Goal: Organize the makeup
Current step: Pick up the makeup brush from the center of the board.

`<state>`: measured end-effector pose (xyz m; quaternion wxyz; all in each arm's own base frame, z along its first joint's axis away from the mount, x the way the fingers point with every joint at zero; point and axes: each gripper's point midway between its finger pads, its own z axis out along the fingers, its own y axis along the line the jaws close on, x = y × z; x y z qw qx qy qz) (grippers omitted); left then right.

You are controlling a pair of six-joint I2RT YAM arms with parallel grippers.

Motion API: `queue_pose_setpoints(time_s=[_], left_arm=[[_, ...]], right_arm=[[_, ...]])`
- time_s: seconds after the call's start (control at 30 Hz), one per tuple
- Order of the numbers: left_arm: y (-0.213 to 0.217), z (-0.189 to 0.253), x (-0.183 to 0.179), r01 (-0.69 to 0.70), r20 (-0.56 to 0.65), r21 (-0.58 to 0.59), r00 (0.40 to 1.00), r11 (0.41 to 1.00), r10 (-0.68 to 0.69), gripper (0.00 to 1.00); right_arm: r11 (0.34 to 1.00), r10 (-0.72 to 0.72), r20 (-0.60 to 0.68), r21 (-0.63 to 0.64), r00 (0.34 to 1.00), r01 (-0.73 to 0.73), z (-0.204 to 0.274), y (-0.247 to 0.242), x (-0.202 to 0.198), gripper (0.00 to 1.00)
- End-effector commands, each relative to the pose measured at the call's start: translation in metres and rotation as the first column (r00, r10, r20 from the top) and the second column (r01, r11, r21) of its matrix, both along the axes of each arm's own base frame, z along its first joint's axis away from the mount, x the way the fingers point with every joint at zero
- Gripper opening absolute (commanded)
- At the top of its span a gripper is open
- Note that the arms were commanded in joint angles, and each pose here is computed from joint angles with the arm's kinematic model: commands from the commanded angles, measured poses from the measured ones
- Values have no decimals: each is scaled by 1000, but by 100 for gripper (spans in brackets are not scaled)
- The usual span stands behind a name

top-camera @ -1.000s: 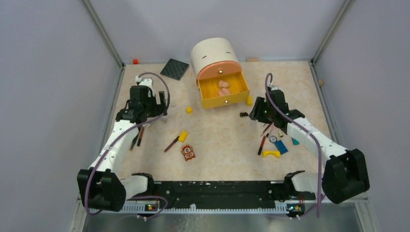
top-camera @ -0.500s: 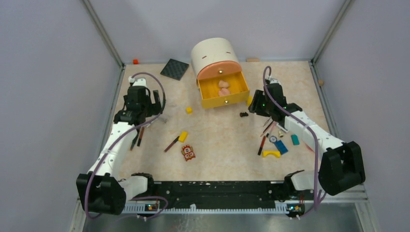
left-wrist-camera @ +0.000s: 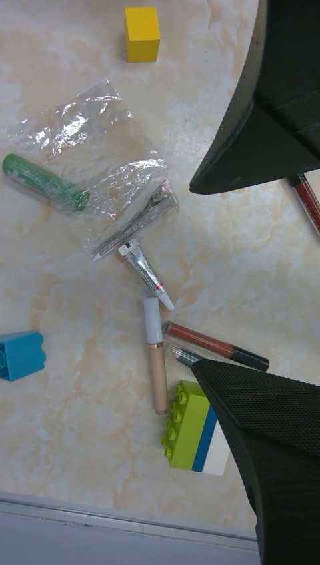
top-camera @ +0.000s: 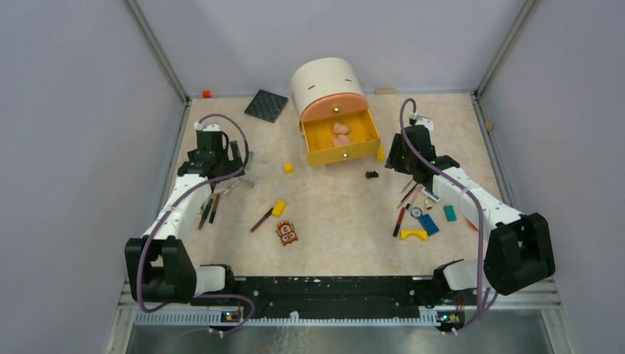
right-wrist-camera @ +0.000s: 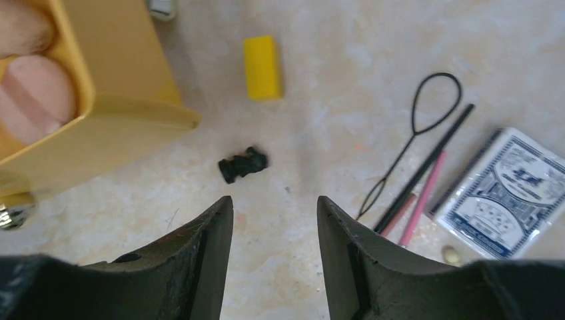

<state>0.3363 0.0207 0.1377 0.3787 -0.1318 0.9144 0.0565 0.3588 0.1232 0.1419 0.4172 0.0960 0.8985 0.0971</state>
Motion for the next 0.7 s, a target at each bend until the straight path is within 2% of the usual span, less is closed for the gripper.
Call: queue_pose_setpoints(time_s=[0.0, 0.13, 0.3, 0.43, 0.67], left_arm=[[6, -5, 0, -77, -5, -10, 997, 997, 77, 98], [15, -19, -9, -173, -64, -7, 983, 985, 172, 99], [29, -36, -24, -296, -118, -60, 951, 953, 287, 99], [35, -46, -25, -312, -140, -131, 946, 941, 294, 99], [37, -50, -23, -302, -143, -154, 949, 941, 281, 98]], right_arm=[[969, -204, 23, -138, 979, 205, 5, -47, -7, 49], [954, -259, -4, -156, 966, 256, -7, -63, -16, 50], [957, -262, -7, -130, 965, 259, -11, -67, -16, 50], [961, -252, -5, -119, 968, 250, -12, -65, -14, 50], [956, -278, -17, -104, 960, 275, -15, -72, -17, 50]])
